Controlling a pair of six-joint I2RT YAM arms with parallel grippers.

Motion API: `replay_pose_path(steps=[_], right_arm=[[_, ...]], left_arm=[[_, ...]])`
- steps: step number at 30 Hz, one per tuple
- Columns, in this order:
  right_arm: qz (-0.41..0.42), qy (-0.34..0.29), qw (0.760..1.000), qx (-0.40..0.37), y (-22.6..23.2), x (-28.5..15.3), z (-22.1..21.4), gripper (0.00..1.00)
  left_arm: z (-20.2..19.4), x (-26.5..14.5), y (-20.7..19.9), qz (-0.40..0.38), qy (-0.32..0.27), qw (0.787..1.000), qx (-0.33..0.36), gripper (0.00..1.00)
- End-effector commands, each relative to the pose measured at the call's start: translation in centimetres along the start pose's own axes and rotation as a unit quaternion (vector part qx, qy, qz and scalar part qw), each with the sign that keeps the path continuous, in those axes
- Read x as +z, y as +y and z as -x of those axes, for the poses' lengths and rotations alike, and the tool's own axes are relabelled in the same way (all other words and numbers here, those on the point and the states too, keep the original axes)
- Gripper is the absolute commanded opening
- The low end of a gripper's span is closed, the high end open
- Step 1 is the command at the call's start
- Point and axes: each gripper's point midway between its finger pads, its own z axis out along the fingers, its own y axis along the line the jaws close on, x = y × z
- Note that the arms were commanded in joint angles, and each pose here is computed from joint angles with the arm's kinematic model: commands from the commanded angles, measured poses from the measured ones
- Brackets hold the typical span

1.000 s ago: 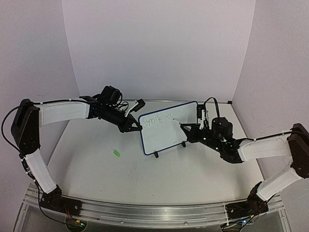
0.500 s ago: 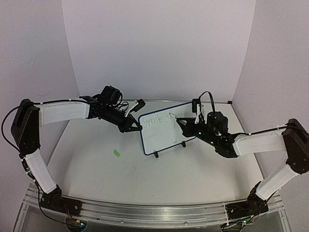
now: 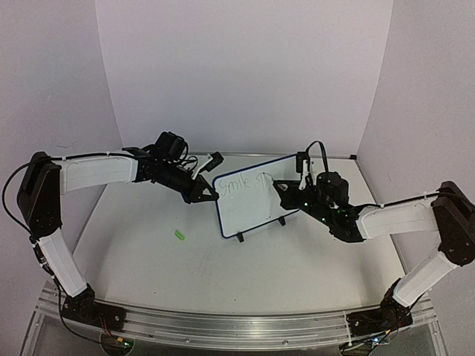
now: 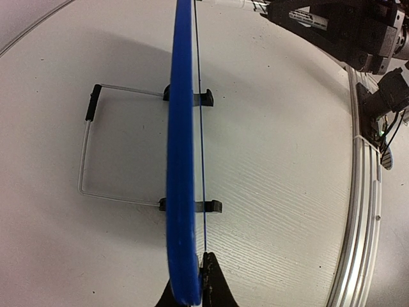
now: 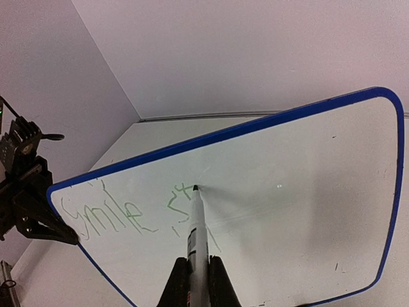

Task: Write a sentence on the whiteboard

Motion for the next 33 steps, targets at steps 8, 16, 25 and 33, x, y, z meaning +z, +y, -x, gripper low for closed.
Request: replay_pose_path(steps=[8, 16, 25, 33], right_arm=[[-0.014, -0.001, 1.0, 0.008, -0.6, 0.0, -0.3, 0.0], [0.005, 0.023, 1.0, 0.014, -0.2, 0.2, -1.8, 0.0], [0.014, 0.031, 0.999, 0.017, 0.0, 0.1, -2.4, 0.0], [0.009, -0.008, 1.0, 0.015, 0.1, -2.0, 0.0, 0.0]], left_arm=[[-1.6, 0.4, 0.5, 0.018, 0.038, 0.999, 0.001, 0.0], [-1.5, 0.4, 0.5, 0.018, 0.037, 0.999, 0.001, 0.0], [-1.6, 0.4, 0.5, 0.017, 0.038, 0.999, 0.001, 0.0], [-1.7, 0.5, 0.5, 0.018, 0.039, 0.999, 0.0, 0.0]])
